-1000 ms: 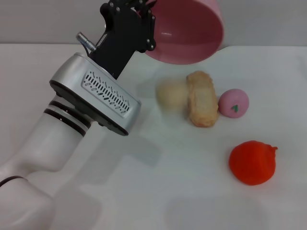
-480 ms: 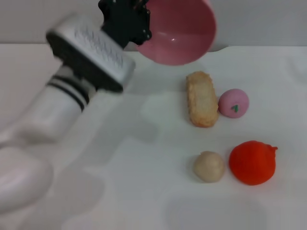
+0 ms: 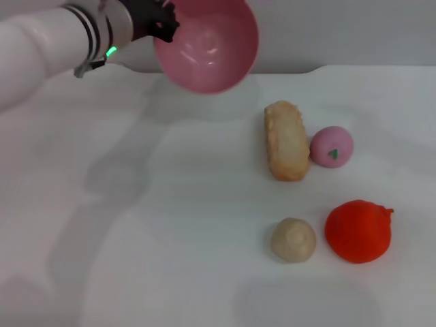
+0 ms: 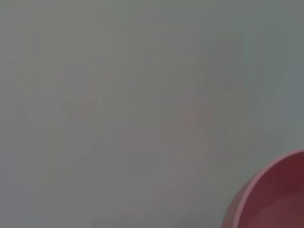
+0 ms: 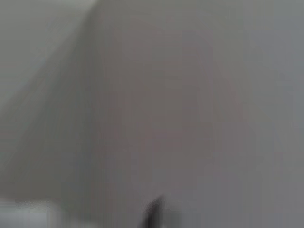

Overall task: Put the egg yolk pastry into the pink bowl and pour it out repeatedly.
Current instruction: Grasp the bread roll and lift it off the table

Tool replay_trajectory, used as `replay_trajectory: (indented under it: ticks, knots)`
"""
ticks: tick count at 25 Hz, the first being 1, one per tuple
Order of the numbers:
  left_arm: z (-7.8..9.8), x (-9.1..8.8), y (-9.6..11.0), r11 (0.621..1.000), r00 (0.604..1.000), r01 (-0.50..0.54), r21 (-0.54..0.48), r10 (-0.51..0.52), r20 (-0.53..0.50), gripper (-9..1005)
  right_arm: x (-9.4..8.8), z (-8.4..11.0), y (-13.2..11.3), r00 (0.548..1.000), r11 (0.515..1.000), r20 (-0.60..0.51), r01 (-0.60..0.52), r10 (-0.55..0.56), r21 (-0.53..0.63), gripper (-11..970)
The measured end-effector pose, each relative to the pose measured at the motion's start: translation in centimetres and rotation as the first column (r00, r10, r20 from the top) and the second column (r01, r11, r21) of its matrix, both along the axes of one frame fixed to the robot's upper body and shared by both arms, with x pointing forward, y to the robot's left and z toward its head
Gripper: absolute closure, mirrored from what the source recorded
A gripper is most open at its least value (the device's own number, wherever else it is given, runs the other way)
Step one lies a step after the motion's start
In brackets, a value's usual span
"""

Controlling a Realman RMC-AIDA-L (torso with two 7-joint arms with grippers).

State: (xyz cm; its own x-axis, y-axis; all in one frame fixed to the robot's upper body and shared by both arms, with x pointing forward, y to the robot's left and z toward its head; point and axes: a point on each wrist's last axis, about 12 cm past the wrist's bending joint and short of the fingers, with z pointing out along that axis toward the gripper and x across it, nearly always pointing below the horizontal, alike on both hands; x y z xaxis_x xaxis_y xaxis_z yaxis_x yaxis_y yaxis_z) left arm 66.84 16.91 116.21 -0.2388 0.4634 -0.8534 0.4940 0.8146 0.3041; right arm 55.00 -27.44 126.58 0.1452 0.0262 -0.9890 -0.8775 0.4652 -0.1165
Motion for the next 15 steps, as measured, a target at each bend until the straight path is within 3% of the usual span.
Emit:
replay_trajectory:
  ticks: [1, 2, 3, 6, 7, 8, 9, 15]
  knots:
    - [0.2, 0.3, 0.3, 1.000, 1.000, -0.012, -0.010, 0.012, -0.018, 954, -0.6, 1.4, 1.0, 0.999, 0.995, 0.000, -0.043, 0.043, -0.090, 248]
    - [0.5, 0.6, 0.7, 0.999, 0.999, -0.027, -0.024, 0.027, -0.039, 954, -1.5, 3.4, 3.0, 0.993, 0.954, -0.078, -0.106, 0.087, -0.280, 248]
    - [0.7, 0.7, 1.1, 0.999, 0.998, -0.039, -0.034, 0.037, -0.058, 955, -1.5, 3.4, 3.0, 0.993, 0.954, -0.078, -0.106, 0.087, -0.280, 248]
    - [1.2, 1.1, 1.9, 0.996, 0.994, -0.065, -0.062, 0.059, -0.097, 955, -1.7, 5.0, 5.6, 0.973, 0.845, -0.225, -0.169, 0.059, -0.508, 248]
    - [1.4, 1.2, 2.5, 0.993, 0.989, -0.082, -0.081, 0.071, -0.128, 955, -1.2, 5.0, 7.1, 0.952, 0.783, -0.304, -0.206, 0.023, -0.586, 248]
    - [1.5, 1.3, 2.9, 0.992, 0.986, -0.092, -0.092, 0.077, -0.148, 955, -1.2, 5.0, 7.1, 0.952, 0.783, -0.304, -0.206, 0.023, -0.586, 248]
    - [1.7, 1.3, 3.3, 0.989, 0.982, -0.103, -0.104, 0.084, -0.169, 954, -0.8, 4.6, 7.9, 0.940, 0.755, -0.340, -0.231, 0.012, -0.614, 248]
    - [1.6, 1.2, 4.2, 0.986, 0.969, -0.118, -0.120, 0.088, -0.233, 954, 2.9, -1.7, 11.3, 0.833, 0.587, -0.531, -0.354, -0.156, -0.728, 247]
